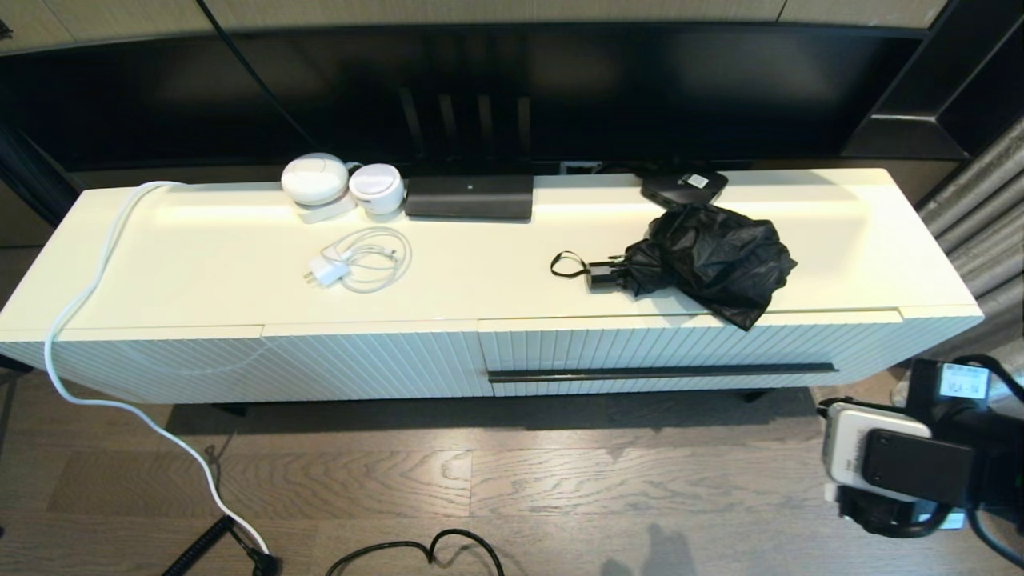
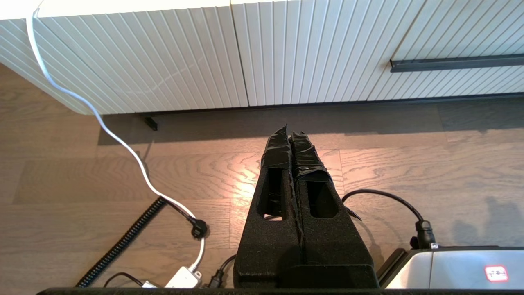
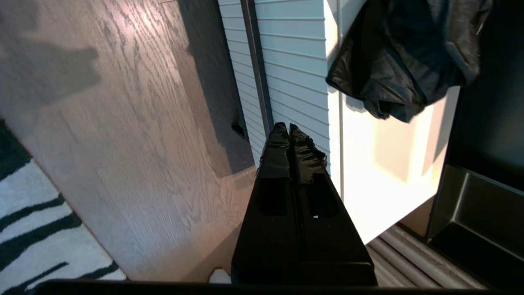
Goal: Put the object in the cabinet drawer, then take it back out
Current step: Open the drawer
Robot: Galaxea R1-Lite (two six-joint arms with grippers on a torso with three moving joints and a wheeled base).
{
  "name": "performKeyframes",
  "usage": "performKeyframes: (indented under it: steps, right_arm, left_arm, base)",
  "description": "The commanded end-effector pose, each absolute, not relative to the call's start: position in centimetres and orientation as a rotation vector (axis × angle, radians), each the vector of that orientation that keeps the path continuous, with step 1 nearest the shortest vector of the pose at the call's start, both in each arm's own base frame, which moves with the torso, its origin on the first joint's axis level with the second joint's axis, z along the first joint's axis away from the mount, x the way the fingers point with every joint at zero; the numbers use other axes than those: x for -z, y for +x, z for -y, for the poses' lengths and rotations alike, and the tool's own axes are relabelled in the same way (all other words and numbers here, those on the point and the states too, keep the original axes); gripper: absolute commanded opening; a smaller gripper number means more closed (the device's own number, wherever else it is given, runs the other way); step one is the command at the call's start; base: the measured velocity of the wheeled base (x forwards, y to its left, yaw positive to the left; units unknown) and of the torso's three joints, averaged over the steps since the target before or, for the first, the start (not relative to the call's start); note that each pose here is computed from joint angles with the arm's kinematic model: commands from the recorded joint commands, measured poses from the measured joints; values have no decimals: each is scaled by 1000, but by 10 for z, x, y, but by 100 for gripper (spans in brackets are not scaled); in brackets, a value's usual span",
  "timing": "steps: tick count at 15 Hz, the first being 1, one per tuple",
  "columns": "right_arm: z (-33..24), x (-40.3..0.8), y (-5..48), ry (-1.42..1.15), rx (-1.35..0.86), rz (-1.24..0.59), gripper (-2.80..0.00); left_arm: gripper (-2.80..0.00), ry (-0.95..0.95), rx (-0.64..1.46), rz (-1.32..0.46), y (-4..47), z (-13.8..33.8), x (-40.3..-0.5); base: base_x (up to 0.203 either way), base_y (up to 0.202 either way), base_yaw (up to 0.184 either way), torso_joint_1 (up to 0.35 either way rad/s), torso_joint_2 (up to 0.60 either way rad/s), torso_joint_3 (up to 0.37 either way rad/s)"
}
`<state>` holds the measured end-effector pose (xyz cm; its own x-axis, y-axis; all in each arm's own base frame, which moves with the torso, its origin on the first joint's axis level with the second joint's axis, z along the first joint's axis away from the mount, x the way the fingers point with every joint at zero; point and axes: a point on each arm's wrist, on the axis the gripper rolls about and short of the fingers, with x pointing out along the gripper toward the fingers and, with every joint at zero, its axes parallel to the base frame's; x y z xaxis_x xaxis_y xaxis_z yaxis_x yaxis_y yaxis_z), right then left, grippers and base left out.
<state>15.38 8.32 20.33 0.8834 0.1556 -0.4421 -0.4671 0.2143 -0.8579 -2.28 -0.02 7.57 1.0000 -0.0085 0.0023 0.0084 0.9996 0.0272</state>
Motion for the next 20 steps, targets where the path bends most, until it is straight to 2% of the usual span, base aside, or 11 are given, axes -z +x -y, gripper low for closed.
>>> performKeyframes:
  steps: [1, 10, 17, 18, 20]
  right_arm:
    - [-94, -176, 172, -1304, -454, -318, -280]
    - [-113, -88, 210, -1242, -442, -322, -280]
    - [-111, -45, 237, -1221, -416, -362, -280]
    - [-110, -40, 239, -1222, -428, -359, 0]
    - [-113, -38, 244, -1216, -440, -350, 0]
  left_arm:
    - [-280, 28, 8, 0, -23, 0, -75]
    - [-280, 28, 9, 0, -23, 0, -75]
    - [-280, 28, 9, 0, -23, 0, -75]
    - [-280, 28, 9, 0, -23, 0, -75]
    - [-280, 28, 8, 0, -23, 0, -75]
  base:
    - [0, 0, 0, 0, 0, 0]
    - [0, 0, 0, 0, 0, 0]
    - [0, 0, 0, 0, 0, 0]
    - [0, 0, 0, 0, 0, 0]
    - [0, 0, 0, 0, 0, 0]
